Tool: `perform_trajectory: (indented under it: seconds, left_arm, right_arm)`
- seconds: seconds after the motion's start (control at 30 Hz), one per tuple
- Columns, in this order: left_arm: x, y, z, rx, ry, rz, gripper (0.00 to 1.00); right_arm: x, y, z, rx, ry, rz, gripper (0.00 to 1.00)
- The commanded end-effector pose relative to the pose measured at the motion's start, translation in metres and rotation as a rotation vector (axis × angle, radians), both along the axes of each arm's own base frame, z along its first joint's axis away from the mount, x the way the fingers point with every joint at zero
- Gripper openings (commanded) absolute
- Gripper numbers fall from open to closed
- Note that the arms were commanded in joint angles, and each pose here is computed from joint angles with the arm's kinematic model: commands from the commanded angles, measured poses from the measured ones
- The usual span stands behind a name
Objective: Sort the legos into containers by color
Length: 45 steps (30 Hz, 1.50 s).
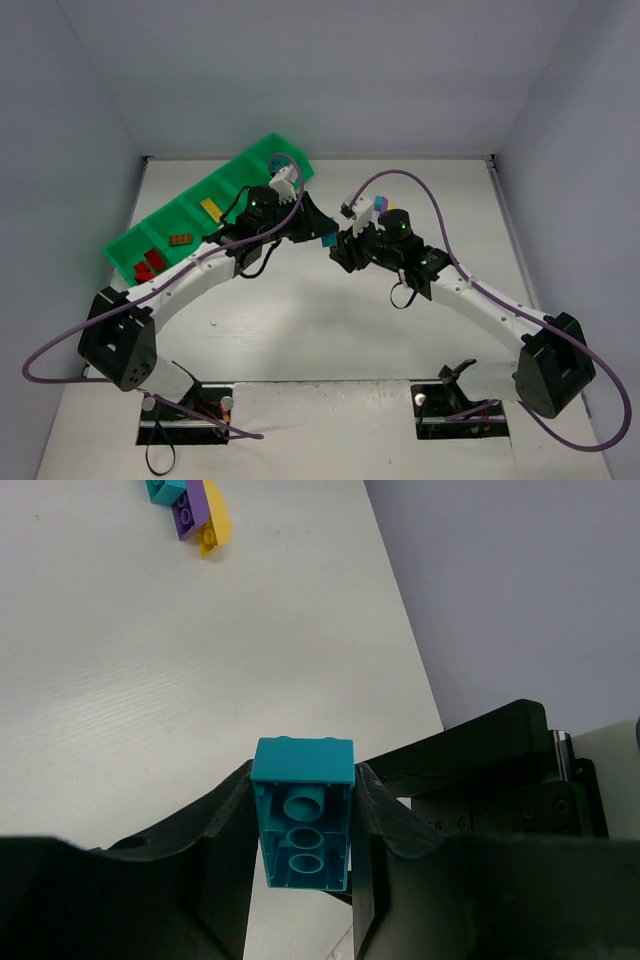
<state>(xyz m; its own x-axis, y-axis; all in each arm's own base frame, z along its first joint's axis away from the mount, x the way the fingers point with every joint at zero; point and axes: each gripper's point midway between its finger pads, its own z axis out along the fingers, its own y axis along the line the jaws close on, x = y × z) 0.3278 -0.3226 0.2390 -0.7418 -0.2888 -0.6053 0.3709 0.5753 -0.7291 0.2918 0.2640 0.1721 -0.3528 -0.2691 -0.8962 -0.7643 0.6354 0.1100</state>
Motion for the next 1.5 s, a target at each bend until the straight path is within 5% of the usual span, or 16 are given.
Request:
perform_trajectory:
  seconds: [0.0,0.17,0.3,0.83,1.07,1.23,1.47]
  left_arm:
    - [0.001,0.001,0.046,-0.101,-0.109,0.017,0.02]
    - [0.001,0.001,0.044,-0.105,-0.103,0.016,0.02]
    - [-0.003,0.001,0.044,-0.107,-0.1,0.001,0.02]
    - [-0.005,0.047,0.027,0.011,-0.073,0.042,0.02]
    - [0.066,0.09,0.023,0.209,-0.163,0.216,0.03]
    - [0.153,0.127,0.04,0.378,-0.299,0.416,0.03]
    - [0.248,0.133,0.046,0.442,-0.453,0.528,0.08]
  right_arm:
    - [0.014,0.006,0.046,0.103,-0.126,-0.035,0.4]
    - [0.015,0.005,0.051,0.122,-0.138,-0.046,0.31]
    - [0.02,-0.002,0.047,0.104,-0.147,-0.092,0.0]
    - [0.043,-0.071,0.027,0.031,-0.128,-0.295,0.0]
    - [0.035,-0.067,0.016,0.045,-0.083,-0.268,0.0]
    - [0.026,-0.064,0.02,0.059,-0.079,-0.235,0.0]
    - [0.014,-0.055,0.03,0.098,-0.051,-0.184,0.0]
